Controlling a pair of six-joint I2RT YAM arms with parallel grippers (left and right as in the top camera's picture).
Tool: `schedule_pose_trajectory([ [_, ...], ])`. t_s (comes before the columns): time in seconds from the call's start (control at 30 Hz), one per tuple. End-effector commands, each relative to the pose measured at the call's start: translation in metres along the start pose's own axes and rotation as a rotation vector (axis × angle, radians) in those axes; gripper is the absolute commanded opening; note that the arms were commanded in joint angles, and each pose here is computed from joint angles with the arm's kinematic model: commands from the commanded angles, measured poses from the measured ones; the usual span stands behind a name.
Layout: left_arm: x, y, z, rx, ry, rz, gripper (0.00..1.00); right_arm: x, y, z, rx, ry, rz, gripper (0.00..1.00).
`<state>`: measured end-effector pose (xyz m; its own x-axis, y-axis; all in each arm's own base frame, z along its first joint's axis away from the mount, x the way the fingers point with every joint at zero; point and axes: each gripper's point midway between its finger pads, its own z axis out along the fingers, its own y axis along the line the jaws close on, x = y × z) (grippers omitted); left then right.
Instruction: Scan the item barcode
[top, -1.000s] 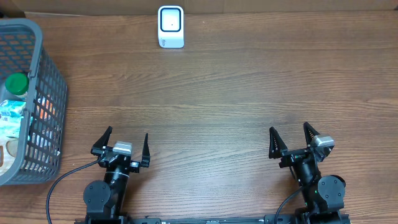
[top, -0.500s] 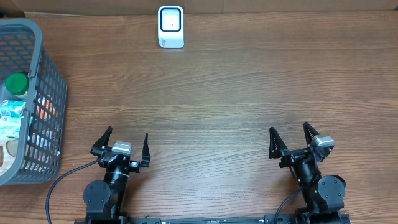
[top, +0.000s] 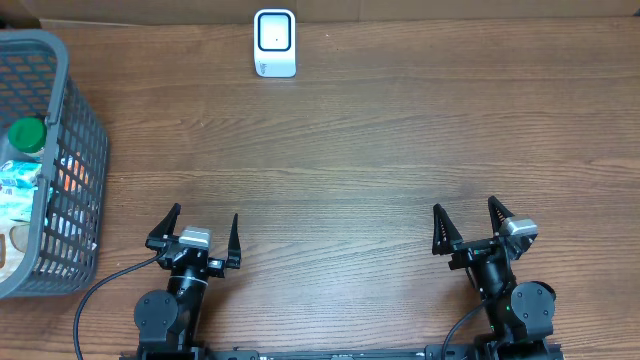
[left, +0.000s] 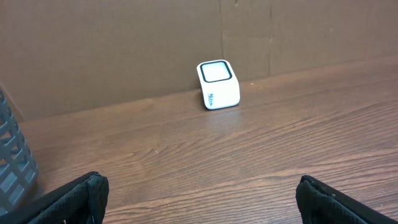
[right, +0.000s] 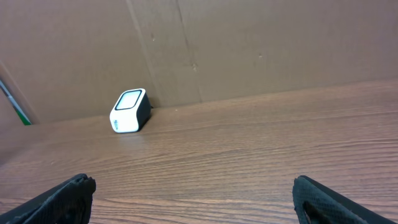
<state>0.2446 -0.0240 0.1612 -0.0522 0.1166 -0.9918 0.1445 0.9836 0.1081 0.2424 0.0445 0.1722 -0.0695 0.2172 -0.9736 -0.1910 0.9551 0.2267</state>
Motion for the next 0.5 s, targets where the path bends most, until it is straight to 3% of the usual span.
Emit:
schedule_pose_trajectory([
  [0.0,-0.008,0.002,-0.002,-0.012,-0.021,-0.030,1.00,0.001,-0.002,0.000,0.008,-0.006,-0.001,1.00],
  [0.47,-0.047,0.006,-0.007,-0.007,0.024,-0.040,1.00,0.001,-0.002,0.000,0.008,-0.006,-0.001,1.00],
])
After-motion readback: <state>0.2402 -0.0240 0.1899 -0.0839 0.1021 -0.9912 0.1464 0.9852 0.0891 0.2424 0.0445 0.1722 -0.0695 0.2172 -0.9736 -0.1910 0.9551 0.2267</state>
